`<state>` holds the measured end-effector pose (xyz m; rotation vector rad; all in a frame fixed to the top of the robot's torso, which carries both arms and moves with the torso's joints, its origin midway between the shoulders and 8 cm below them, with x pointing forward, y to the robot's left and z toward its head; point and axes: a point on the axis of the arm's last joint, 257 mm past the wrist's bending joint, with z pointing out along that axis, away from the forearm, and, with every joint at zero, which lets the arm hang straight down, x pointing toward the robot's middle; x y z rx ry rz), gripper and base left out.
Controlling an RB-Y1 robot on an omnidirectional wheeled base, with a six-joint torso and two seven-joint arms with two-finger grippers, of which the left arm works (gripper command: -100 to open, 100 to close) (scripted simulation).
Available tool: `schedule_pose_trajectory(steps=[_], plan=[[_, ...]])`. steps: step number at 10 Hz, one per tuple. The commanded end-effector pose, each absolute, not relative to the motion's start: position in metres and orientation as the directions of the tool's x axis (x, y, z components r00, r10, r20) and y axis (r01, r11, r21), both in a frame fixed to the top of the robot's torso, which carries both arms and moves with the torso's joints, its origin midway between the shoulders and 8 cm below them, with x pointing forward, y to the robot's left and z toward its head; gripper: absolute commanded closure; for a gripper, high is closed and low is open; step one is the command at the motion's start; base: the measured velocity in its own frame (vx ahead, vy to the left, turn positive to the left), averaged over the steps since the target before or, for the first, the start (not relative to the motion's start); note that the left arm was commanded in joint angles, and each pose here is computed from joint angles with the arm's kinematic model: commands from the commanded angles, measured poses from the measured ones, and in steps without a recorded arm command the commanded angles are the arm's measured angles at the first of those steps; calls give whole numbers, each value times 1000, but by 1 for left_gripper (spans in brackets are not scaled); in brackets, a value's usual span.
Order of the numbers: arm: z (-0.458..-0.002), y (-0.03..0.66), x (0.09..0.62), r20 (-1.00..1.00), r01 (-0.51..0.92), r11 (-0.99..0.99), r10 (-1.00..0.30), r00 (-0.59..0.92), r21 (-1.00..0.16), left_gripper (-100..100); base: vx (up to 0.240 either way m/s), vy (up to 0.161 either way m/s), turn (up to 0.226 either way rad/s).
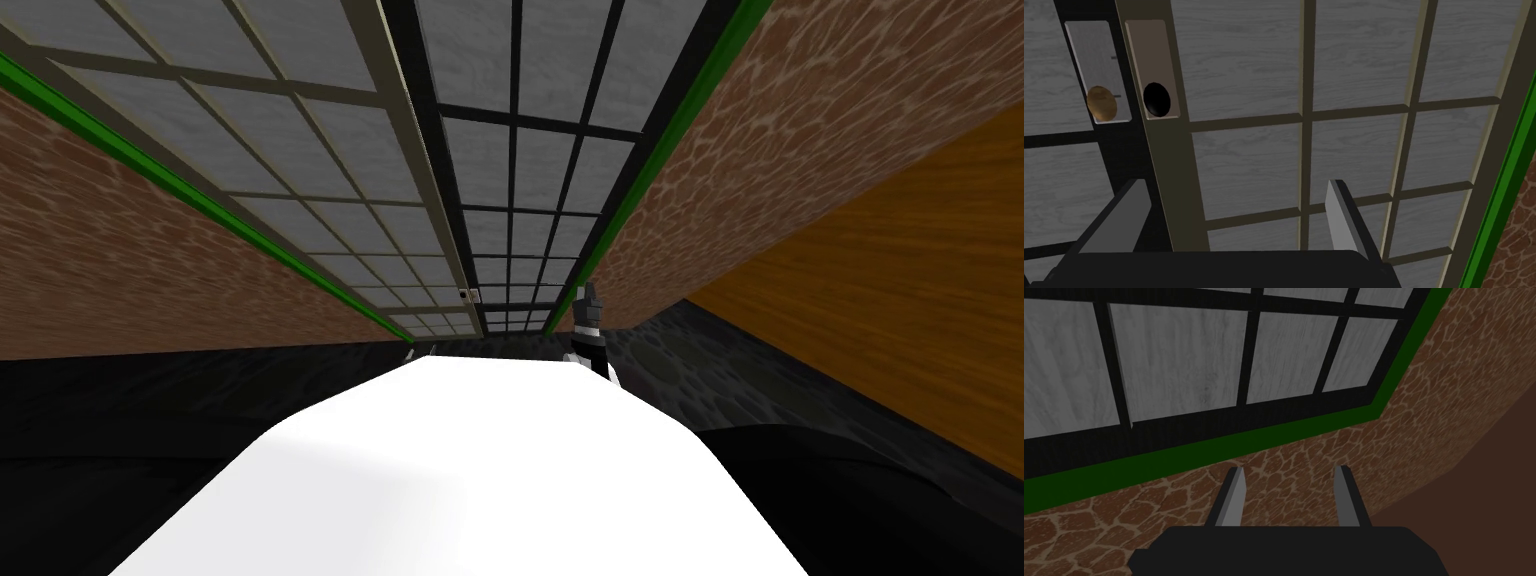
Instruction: Pull the door open
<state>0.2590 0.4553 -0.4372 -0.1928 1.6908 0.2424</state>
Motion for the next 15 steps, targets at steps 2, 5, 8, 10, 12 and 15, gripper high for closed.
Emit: schedule_pose_trajectory(steps=[2,5,8,10,12,15], plan=[[-448,472,245,-983,-310,948,19,-180,75,-100,-180,46,45],[-462,492,229,-972,-361,927,19,-233,105,-100,-180,42,35],[-472,504,223,-964,-398,909,15,-265,123,-100,-143,55,5],[-478,509,225,-960,-420,898,8,-281,131,-100,-50,29,-20],[-481,509,236,-959,-432,892,2,-282,129,-100,-15,40,-62],[-479,499,268,-966,-432,895,-6,-258,110,-100,74,44,-93]])
